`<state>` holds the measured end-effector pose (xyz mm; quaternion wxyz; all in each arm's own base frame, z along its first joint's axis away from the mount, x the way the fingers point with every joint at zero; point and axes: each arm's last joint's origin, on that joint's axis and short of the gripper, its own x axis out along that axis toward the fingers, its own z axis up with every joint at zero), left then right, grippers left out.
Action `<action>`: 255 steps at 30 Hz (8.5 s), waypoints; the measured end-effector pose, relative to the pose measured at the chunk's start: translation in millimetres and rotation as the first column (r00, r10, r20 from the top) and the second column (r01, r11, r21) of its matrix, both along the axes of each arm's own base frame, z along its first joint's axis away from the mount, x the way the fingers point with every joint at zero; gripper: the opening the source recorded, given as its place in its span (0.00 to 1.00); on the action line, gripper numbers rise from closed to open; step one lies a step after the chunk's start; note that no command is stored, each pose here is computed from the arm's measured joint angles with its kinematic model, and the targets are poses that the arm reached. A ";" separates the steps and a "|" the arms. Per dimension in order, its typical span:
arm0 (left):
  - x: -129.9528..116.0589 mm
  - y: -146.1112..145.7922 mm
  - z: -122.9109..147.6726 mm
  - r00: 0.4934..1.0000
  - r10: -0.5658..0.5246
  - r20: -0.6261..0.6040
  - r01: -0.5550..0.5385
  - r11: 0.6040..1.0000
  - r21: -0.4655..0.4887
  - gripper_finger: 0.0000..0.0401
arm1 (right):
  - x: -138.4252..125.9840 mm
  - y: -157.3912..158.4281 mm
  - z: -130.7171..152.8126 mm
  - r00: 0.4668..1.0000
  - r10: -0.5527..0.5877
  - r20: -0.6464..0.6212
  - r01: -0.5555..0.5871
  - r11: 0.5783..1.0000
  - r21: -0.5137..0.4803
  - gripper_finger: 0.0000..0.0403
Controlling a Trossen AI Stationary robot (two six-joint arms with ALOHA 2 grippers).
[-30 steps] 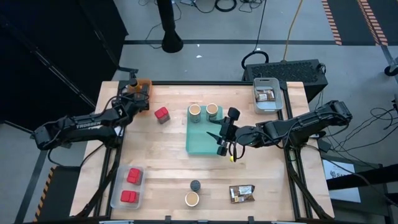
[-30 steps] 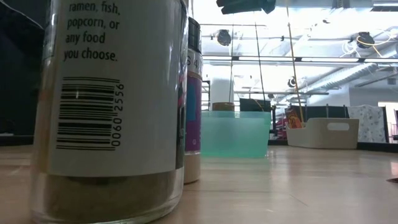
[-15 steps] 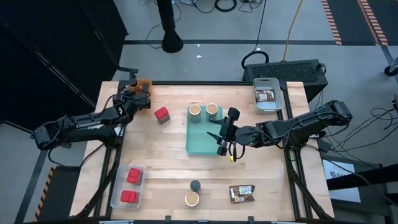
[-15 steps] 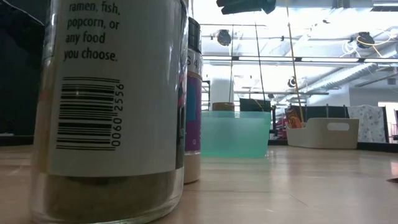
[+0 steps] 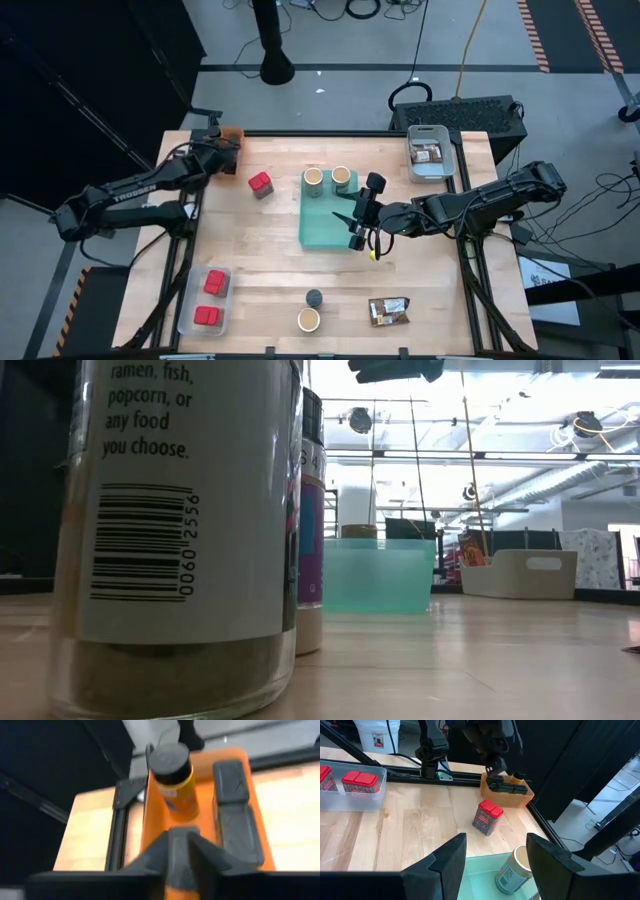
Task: Sort spices by type
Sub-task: Put the black seasoning can into the orange bin, then adjust the black seasoning can in the orange bin, then put the red seasoning can into the transparent bin
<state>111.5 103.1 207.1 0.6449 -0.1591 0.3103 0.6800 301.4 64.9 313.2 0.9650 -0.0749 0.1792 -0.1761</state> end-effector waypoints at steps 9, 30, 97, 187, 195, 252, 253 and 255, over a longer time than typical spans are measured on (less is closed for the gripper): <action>-13.6 13.2 3.5 0.998 0.057 -0.022 -0.059 0.990 -0.127 0.01 | 0.0 0.1 0.0 1.000 0.000 -0.001 0.000 1.000 -0.001 0.47; -4.6 32.3 -19.3 0.997 0.024 -0.068 -0.043 0.959 -0.281 0.00 | 0.0 -0.1 -0.2 1.000 -0.002 0.001 0.002 1.000 0.004 0.47; 40.1 30.0 -4.8 0.978 -0.207 -0.040 0.178 0.913 -0.367 0.00 | 0.7 -5.8 -1.2 1.000 -0.024 -0.007 0.024 1.000 0.011 0.47; 99.7 -10.6 2.8 0.834 -0.547 0.070 0.523 0.745 -0.414 0.68 | 0.0 -6.0 -2.8 0.999 -0.031 -0.017 0.032 0.999 0.026 0.47; 99.1 -7.2 3.1 0.828 -0.551 0.099 0.533 0.723 -0.439 0.68 | 0.0 -6.1 -2.8 0.999 -0.031 -0.018 0.032 0.999 0.024 0.47; 125.0 -1.9 -3.6 0.753 -0.658 -0.006 0.512 0.591 -0.623 0.54 | -0.2 -6.4 -3.4 0.999 -0.031 -0.026 0.032 0.999 0.020 0.47; 125.1 -5.8 1.8 0.764 -0.646 0.003 0.509 0.599 -0.619 0.54 | -0.2 -6.4 -3.4 0.999 -0.031 -0.026 0.032 0.999 0.020 0.47; 126.2 -16.9 16.1 0.778 -0.628 0.031 0.514 0.606 -0.607 0.54 | -0.2 -6.4 -3.4 0.999 -0.031 -0.026 0.032 0.999 0.020 0.47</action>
